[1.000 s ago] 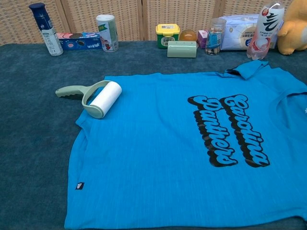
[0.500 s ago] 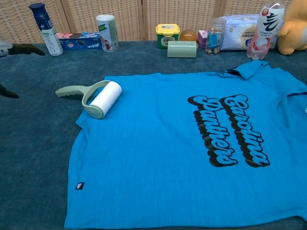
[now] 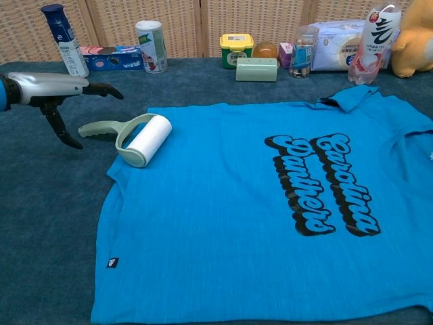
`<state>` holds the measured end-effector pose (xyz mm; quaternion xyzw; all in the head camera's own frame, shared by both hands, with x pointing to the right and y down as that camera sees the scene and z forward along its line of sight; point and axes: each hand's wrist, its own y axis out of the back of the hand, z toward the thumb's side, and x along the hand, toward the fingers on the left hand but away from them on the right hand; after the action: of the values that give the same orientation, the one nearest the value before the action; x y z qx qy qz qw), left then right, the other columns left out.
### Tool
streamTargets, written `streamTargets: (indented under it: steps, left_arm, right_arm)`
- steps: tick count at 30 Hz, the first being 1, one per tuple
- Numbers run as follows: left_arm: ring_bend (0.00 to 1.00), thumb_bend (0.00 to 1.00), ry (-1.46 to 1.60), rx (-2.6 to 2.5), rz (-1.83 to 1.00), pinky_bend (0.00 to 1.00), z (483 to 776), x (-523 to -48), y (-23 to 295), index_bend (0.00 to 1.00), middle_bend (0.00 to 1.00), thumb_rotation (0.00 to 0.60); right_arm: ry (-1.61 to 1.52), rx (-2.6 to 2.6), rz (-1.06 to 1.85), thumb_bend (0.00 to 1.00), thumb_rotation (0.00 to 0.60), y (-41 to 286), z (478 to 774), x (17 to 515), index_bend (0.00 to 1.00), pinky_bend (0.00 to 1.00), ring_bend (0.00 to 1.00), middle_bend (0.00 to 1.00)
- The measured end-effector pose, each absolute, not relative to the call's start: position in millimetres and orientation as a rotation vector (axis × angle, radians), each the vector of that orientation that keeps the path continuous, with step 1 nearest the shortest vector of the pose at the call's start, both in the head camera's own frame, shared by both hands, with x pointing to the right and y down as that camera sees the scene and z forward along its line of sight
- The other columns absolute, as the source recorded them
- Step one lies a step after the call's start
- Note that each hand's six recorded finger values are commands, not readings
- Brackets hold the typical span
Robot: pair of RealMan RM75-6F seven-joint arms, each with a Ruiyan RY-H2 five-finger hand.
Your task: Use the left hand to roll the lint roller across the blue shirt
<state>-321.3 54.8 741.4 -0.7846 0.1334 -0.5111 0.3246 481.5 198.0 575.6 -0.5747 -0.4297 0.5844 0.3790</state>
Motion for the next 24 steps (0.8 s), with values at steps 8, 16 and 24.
streamTargets:
  steps: [8, 16, 24]
  left_arm:
    - [0.0, 0.03, 0.286, -2.08, -1.345, 0.01, 753, -311, 65, 0.01, 0.13, 0.6]
    - [0.11, 0.05, 0.284, -2.072, -1.352, 0.08, 758, -305, 66, 0.09, 0.29, 0.6]
    - [0.21, 0.06, 0.295, -2.044, -1.321, 0.18, 758, -297, 69, 0.41, 0.41, 0.6]
  right_arm:
    - [-1.093, -1.469, 1.489, 0.0, 0.6, 198, 575, 480, 0.06, 0.0, 0.0, 0.0]
    - [-1.069, -1.479, 1.475, 0.0, 0.6, 201, 575, 473, 0.05, 0.0, 0.0, 0.0]
    - [-1.076, -1.483, 1.474, 0.0, 0.6, 201, 574, 473, 0.05, 0.0, 0.0, 0.0]
